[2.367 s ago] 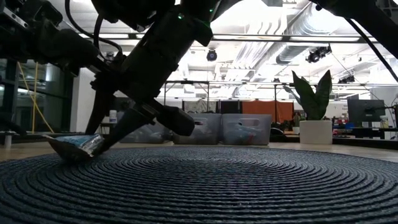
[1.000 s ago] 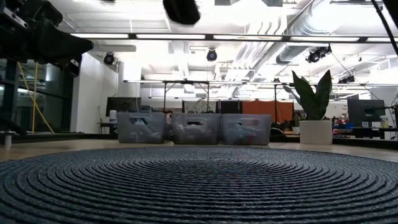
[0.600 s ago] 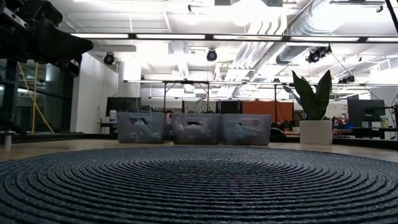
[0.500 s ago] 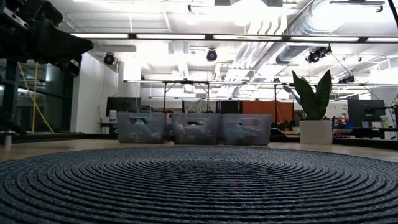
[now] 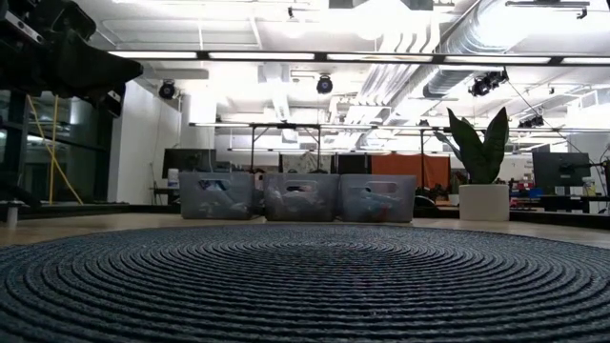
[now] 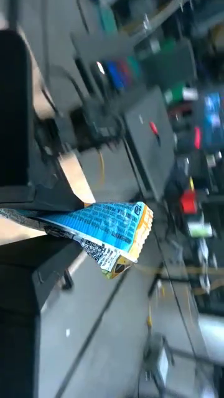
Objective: Pick and place Granola Bars by type
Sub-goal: Put the yellow granola bar into the middle black bin
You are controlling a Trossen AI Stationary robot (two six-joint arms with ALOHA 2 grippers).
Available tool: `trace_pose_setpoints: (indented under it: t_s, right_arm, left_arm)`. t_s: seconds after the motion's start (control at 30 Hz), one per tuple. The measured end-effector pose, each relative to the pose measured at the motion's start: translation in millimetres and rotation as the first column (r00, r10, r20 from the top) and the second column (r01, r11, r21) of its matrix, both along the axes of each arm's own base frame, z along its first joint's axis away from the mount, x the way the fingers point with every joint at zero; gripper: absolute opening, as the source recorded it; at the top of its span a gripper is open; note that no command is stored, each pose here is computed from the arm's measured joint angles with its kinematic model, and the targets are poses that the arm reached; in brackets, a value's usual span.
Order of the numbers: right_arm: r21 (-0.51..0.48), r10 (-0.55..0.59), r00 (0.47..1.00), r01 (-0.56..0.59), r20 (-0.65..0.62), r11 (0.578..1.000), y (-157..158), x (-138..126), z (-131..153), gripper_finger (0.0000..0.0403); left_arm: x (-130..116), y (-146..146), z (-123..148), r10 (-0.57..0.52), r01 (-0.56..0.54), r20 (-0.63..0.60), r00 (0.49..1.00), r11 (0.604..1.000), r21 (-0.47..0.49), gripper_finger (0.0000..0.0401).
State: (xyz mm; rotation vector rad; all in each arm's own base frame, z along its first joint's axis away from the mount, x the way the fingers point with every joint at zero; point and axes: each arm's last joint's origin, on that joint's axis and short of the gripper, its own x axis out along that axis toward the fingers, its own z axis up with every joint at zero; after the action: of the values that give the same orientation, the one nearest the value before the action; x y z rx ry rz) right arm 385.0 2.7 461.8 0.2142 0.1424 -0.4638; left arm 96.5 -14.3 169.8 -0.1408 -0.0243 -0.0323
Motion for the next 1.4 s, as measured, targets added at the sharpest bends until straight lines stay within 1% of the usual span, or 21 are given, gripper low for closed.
trace_pose_setpoints:
  t_s: [0.1,0.2,0.33,0.53,0.63,0.7,0.83,1.03,1.13,1.4]
  right_arm:
    - [0.005,-0.062,0.998,0.062,0.013,0.998,-33.6,-0.8,1.2,0.0045]
    - [0.038,-0.099,0.995,0.098,0.021,0.994,-68.5,-3.4,0.1,0.0045]
    - [0.104,-0.157,0.988,0.155,0.013,0.982,-115.3,-7.0,-8.2,0.0045]
    - [0.262,-0.243,0.969,0.248,-0.052,0.933,-178.8,-15.7,-33.2,0.0045]
    - [0.349,-0.267,0.958,0.288,-0.109,0.892,-204.5,-18.4,-51.5,0.0045]
    - [0.399,-0.263,0.952,0.305,-0.158,0.865,-218.7,-17.2,-67.1,0.0045]
    - [0.465,-0.212,0.945,0.308,-0.249,0.83,-238.0,-9.6,-99.1,0.0045]
    - [0.548,-0.108,0.934,0.29,-0.34,0.785,-251.7,8.1,-145.9,0.0045]
    - [0.569,-0.076,0.919,0.303,-0.388,0.764,-254.6,14.4,-166.2,0.0045]
    - [0.589,-0.023,0.874,0.347,-0.486,0.73,-263.2,29.0,-218.4,0.0045]
  left_arm:
    - [0.0,0.0,0.1,0.0,0.0,0.0,1.0,1.0,0.0,0.0001]
    - [0.0,0.0,0.1,-0.001,0.001,0.0,1.0,1.0,0.0,0.0001]
    - [0.0,0.0,0.2,0.0,0.0,0.001,1.0,1.0,0.0,0.0001]
    - [0.0,0.0,0.0,0.0,0.0,0.0,1.0,1.0,0.0,0.0001]
    - [0.0,0.0,0.1,-0.001,0.001,0.0,1.0,1.0,0.0,0.0001]
    - [0.0,0.0,0.1,0.0,0.0,0.0,1.0,1.0,0.0,0.0001]
    - [0.0,0.0,0.0,0.0,0.0,0.0,1.0,1.0,0.0,0.0001]
    - [0.0,0.0,0.0,0.0,0.0,0.0,1.0,1.0,0.0,0.0001]
    - [0.0,0.0,0.0,-0.001,0.001,0.0,1.0,1.0,0.0,0.0001]
    - [0.0,0.0,0.1,0.0,0.0,0.0,1.0,1.0,0.0,0.0001]
